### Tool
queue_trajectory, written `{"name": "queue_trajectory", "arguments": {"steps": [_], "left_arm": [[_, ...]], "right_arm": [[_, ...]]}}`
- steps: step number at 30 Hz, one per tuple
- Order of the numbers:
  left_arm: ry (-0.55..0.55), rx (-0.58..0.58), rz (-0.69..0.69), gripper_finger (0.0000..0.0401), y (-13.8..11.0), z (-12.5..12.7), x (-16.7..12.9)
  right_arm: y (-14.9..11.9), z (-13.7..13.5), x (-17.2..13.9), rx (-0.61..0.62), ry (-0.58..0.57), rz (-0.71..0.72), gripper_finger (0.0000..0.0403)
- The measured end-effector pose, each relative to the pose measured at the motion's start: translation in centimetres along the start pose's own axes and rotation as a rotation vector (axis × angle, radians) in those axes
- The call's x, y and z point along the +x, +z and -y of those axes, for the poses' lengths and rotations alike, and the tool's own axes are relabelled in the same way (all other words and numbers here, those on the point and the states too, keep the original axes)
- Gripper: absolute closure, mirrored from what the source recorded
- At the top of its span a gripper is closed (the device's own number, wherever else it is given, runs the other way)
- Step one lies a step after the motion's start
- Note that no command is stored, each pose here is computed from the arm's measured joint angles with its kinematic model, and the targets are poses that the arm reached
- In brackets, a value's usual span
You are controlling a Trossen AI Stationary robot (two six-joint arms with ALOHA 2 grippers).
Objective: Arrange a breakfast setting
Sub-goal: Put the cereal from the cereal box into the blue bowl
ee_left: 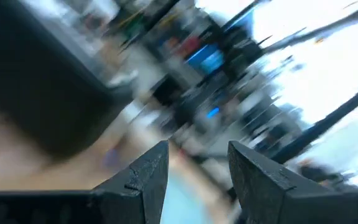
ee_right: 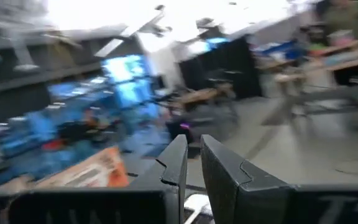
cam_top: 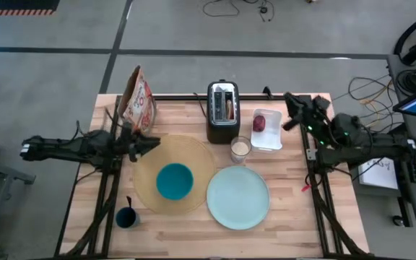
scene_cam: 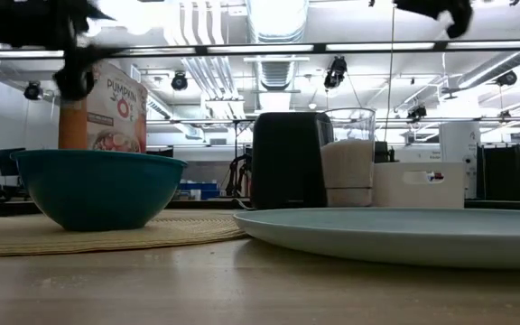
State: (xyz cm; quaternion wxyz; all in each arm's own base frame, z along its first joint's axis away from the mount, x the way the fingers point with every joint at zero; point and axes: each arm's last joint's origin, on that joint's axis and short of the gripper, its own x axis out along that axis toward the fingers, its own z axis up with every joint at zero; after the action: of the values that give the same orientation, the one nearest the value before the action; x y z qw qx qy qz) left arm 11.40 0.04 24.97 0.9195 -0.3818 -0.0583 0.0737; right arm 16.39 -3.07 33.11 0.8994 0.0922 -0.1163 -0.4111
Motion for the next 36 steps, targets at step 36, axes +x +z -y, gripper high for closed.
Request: {"name": "queue_trajectory", "arguments": {"steps": [36], "left_arm": [[1.002, 0.061, -0.581, 0.0252, 7.1, 6.0, -1.6]], "right_arm": [[9.5, -5.3, 11.0, -0.146, -0.377, -0.220, 0.0365]]}}
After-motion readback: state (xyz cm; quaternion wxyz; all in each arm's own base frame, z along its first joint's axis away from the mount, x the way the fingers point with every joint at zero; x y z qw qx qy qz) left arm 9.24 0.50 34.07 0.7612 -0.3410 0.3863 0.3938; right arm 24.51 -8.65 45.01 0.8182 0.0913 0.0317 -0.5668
